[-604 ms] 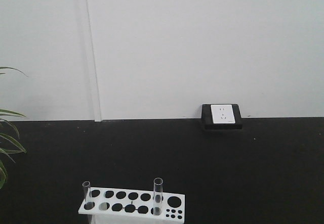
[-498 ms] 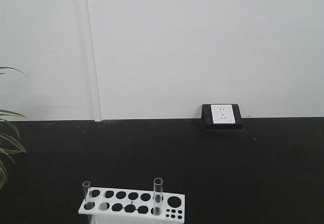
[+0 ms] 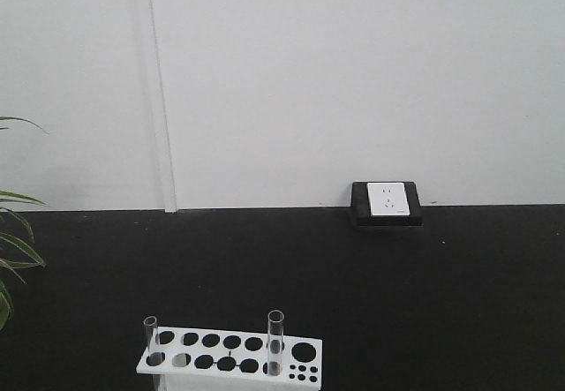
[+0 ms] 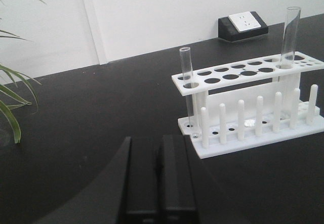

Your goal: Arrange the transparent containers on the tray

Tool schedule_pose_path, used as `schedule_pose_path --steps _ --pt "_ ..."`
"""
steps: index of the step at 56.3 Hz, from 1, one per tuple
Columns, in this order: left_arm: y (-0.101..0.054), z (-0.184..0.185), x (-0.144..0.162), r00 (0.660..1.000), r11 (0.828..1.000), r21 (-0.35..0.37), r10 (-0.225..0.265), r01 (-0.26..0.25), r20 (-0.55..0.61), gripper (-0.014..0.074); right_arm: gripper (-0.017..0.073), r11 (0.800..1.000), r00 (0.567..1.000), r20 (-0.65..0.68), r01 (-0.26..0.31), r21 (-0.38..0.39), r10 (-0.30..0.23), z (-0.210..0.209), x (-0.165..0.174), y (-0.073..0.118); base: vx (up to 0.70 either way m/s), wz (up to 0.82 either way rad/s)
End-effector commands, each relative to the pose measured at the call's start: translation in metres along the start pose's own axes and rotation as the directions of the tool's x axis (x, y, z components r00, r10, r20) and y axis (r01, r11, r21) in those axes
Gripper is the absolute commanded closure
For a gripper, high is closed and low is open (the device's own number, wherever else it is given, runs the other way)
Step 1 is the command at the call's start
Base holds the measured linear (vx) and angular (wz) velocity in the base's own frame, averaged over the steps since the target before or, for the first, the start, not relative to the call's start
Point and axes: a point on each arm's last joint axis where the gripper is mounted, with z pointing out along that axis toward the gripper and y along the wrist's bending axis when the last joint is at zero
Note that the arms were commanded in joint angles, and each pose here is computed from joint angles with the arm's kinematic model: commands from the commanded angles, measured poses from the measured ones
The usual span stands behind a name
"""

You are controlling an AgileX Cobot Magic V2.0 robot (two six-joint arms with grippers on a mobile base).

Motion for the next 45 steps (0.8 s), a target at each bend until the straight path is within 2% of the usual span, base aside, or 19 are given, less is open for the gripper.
schedule_pose_path --steps 1,22,28,32,34,36,39,41,43,45 --pt "0.001 0.001 0.004 0.998 1.0 -0.017 -0.014 0.015 0.067 0.06 0.057 1.0 0.997 0.08 0.013 0.008 -0.014 0.0 -0.005 0.0 0.0 0.0" --pt "0.001 0.001 0.003 0.997 1.0 -0.019 -0.014 0.015 0.075 0.06 0.0571 1.0 0.997 0.081 0.013 0.008 -0.014 0.0 -0.005 0.0 0.0 0.0" --pt "0.004 -0.001 -0.007 0.984 0.999 -0.043 -0.01 0.018 0.18 0.06 0.0571 1.0 0.996 0.083 0.014 0.007 -0.014 0.0 -0.005 0.0 0.0 0.0" --pt "0.006 -0.004 -0.018 0.957 0.997 -0.064 -0.016 0.036 0.289 0.06 0.0571 1.0 0.993 0.117 0.015 0.008 -0.016 -0.001 -0.008 0.0 0.0 0.0" --pt "0.008 -0.006 -0.024 0.933 0.995 -0.069 -0.043 0.073 0.358 0.06 0.0571 1.0 0.987 0.158 0.011 0.009 -0.013 -0.001 -0.012 0.0 0.0 0.0" --pt "0.01 -0.009 -0.032 0.896 0.989 -0.062 -0.096 0.136 0.432 0.06 0.0571 1.0 0.977 0.211 -0.004 0.007 0.003 -0.002 -0.018 -0.001 0.0 0.0" --pt "0.013 -0.014 -0.043 0.842 0.969 -0.02 -0.203 0.246 0.5 0.06 0.0571 0.999 0.958 0.285 -0.046 -0.002 0.045 -0.005 -0.027 -0.001 0.0 0.0" --pt "0.013 -0.017 -0.051 0.82 0.958 0.003 -0.247 0.287 0.516 0.06 0.0571 0.997 0.94 0.33 -0.082 -0.012 0.081 -0.007 -0.036 -0.002 0.0 0.0" --pt "0.013 -0.02 -0.061 0.814 0.958 0.016 -0.253 0.287 0.522 0.06 0.0571 0.996 0.925 0.368 -0.093 -0.017 0.093 -0.011 -0.048 -0.002 0.0 0.0" --pt "0.012 -0.023 -0.069 0.824 0.964 0.018 -0.236 0.265 0.516 0.06 0.0571 0.996 0.909 0.407 -0.086 -0.017 0.085 -0.015 -0.063 -0.003 0.0 0.0"
